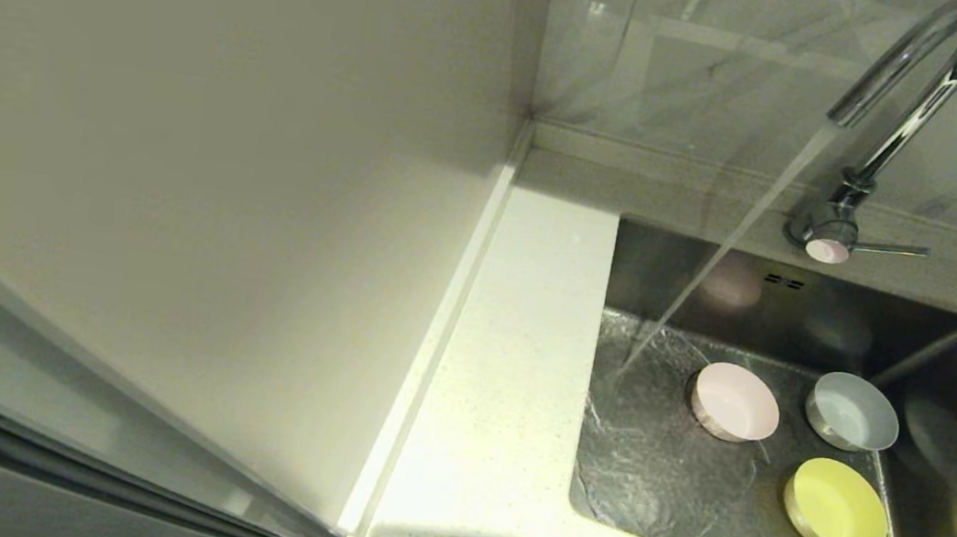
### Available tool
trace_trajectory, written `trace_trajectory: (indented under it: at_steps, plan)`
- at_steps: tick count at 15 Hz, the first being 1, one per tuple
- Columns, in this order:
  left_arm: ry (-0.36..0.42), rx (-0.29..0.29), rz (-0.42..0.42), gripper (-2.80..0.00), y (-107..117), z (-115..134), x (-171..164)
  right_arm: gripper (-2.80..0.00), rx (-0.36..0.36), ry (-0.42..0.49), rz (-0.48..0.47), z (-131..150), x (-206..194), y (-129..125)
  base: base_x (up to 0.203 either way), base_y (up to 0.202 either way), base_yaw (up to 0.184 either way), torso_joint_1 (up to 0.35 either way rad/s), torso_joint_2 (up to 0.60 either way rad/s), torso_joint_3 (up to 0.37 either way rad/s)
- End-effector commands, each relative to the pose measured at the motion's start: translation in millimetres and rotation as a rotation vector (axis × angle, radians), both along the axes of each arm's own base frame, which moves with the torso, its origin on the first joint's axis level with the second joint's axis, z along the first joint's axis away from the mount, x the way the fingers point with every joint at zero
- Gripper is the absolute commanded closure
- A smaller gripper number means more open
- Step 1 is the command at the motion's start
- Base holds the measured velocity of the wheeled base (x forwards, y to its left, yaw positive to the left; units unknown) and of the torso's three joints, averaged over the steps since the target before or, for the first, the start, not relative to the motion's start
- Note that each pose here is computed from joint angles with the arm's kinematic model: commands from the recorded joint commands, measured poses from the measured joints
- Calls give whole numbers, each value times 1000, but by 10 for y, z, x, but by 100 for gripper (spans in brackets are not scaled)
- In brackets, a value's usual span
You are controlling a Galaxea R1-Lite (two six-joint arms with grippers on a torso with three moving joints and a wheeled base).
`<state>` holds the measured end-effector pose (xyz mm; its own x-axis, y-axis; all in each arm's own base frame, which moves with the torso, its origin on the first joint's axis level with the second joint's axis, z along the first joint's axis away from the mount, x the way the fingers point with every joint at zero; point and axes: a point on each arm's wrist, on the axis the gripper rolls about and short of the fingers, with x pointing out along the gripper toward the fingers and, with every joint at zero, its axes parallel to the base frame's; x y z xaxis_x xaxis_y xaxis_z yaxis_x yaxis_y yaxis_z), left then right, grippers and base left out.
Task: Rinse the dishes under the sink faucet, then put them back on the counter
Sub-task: Wait for the water to rinse the bowl
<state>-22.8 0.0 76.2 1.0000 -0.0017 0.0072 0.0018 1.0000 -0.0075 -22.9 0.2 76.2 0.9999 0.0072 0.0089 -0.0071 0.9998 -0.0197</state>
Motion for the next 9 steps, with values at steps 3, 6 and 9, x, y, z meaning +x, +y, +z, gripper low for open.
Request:
trace_trajectory:
  at_steps: [3, 6, 9]
  plan:
    - [3, 0, 0, 0, 0, -8, 2, 0, 0, 1, 1, 1, 1, 0, 0, 0, 0, 0, 0, 0]
    - [3, 0, 0, 0, 0, -8, 2, 0, 0, 1, 0, 1, 1, 0, 0, 0, 0, 0, 0, 0]
    - [3, 0, 0, 0, 0, -8, 2, 0, 0, 1, 0, 1, 1, 0, 0, 0, 0, 0, 0, 0]
